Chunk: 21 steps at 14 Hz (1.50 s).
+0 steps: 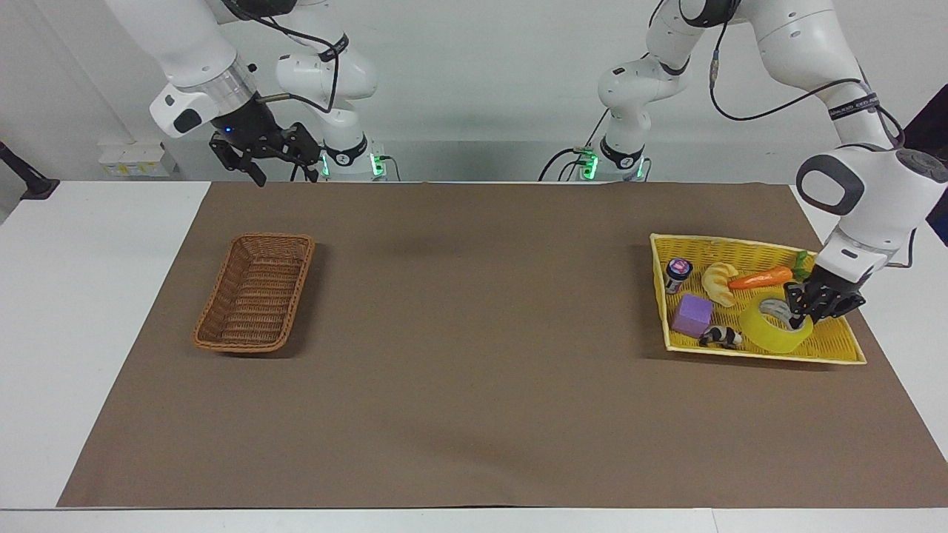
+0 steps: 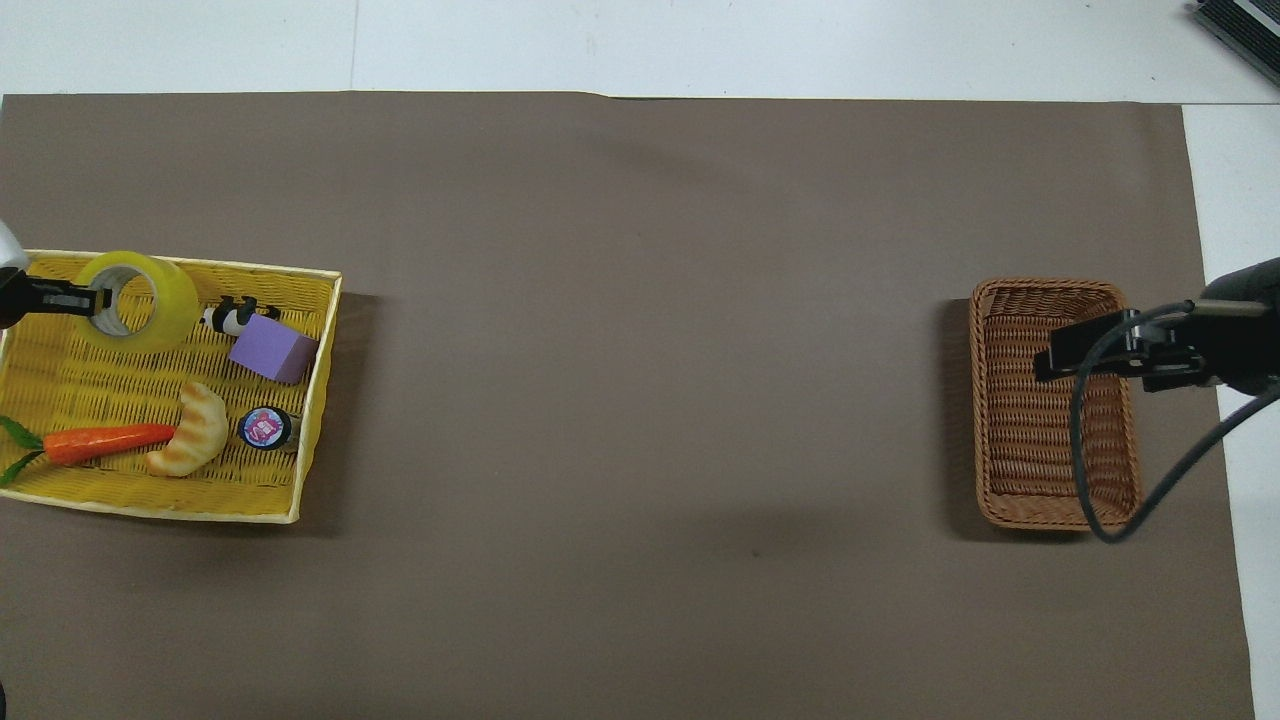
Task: Move tape to another basket
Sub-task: 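Lift the tape with the left gripper while the right gripper reaches toward it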
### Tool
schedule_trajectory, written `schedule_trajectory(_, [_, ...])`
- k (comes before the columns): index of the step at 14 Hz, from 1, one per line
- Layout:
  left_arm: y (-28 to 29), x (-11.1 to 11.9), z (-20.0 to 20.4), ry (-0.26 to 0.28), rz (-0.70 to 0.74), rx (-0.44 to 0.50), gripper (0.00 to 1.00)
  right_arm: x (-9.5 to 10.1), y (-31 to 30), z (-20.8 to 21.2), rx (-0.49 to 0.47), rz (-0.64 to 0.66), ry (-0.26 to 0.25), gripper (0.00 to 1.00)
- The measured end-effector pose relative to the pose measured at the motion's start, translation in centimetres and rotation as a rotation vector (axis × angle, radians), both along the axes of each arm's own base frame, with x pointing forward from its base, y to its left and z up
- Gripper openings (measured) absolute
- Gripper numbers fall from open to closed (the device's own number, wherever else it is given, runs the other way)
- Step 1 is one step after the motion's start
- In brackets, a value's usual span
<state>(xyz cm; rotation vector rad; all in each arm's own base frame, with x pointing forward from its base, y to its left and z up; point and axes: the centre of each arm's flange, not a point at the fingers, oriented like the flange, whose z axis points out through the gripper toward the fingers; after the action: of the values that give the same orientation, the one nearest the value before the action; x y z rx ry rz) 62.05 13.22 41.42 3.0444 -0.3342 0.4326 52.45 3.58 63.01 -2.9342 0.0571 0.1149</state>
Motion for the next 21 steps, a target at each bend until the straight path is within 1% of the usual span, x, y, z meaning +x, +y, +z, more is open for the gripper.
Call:
schedule_trajectory(2, [-3.4, 0.4, 1.0, -0.016, -0.028, -0.037, 0.22, -0.3, 0.6, -1.0, 0.057, 0.034, 0.017, 1.0])
schedule_trajectory(4, [-7.6, 0.8, 1.4, -0.015, -0.018, -0.106, 0.22, -0.3, 1.0, -2.3, 0.123, 0.054, 0.024, 1.0])
schedule_trajectory(6, [-12.7, 0.9, 1.9, -0.002, 0.02, -0.162, 0.22, -0.3, 1.5, -4.1, 0.183, 0.067, 0.044, 1.0])
schedule_trajectory(8, [-18.7, 0.6, 2.4, 0.024, 0.071, -0.205, 0.22, -0.4, 2.1, -6.6, 0.266, 0.076, 0.077, 1.0])
schedule_trajectory(10, [-24.2, -0.1, 2.5, 0.055, 0.115, -0.239, 0.22, -0.2, 2.6, -9.5, 0.355, 0.094, 0.095, 1.0])
schedule_trajectory(12, [-28.9, -1.2, 2.6, 0.083, 0.145, -0.264, 0.22, 0.5, 3.4, -12.5, 0.456, 0.084, 0.131, 1.0])
schedule_trajectory(14, [-32.6, -2.2, 2.7, 0.102, 0.168, -0.283, 0.22, 1.3, 4.6, -14.9, 0.522, 0.07, 0.151, 1.0])
schedule_trajectory(16, [-35.6, -3.3, 3.0, 0.114, 0.186, -0.299, 0.22, 1.4, 7.0, -16.6, 0.587, 0.056, 0.168, 1.0])
schedule_trajectory(17, [-36.9, -3.8, 3.2, 0.118, 0.189, -0.306, 0.22, 1.2, 8.3, -17.6, 0.631, 0.045, 0.172, 1.0])
schedule_trajectory(18, [-38.0, -4.3, 3.4, 0.122, 0.191, -0.311, 0.22, 1.0, 9.5, -18.5, 0.662, 0.048, 0.165, 1.0])
schedule_trajectory(19, [-38.9, -4.7, 3.5, 0.126, 0.194, -0.315, 0.22, 0.8, 10.7, -19.4, 0.676, 0.053, 0.158, 1.0])
schedule_trajectory(21, [-40.8, -5.6, 3.6, 0.136, 0.193, -0.321, 0.22, 0.6, 13.0, -20.6, 0.711, 0.045, 0.16, 1.0])
